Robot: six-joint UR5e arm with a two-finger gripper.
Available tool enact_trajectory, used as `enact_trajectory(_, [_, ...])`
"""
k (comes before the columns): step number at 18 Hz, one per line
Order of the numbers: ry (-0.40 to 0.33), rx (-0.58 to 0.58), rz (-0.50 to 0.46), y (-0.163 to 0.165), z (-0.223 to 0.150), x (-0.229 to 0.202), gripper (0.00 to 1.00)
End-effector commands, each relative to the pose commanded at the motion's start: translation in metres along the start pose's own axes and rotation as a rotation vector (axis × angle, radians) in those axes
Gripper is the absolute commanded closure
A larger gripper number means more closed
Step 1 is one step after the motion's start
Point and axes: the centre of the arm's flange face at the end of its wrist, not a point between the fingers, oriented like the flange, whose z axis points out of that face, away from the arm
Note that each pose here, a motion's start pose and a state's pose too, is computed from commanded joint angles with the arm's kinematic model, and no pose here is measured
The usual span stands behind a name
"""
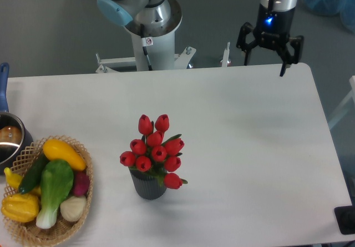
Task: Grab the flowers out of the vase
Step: 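Open the gripper and begin moving it toward the red tulips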
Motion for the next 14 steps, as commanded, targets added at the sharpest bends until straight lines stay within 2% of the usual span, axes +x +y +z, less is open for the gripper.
enact_trajectory(6, [-0.002,-0.075,0.046,0.0042,0.0001,0.0034,0.00])
enact_trajectory(14, [0.003,-0.068,0.062,0.0017,0.0004,0.0079,0.00])
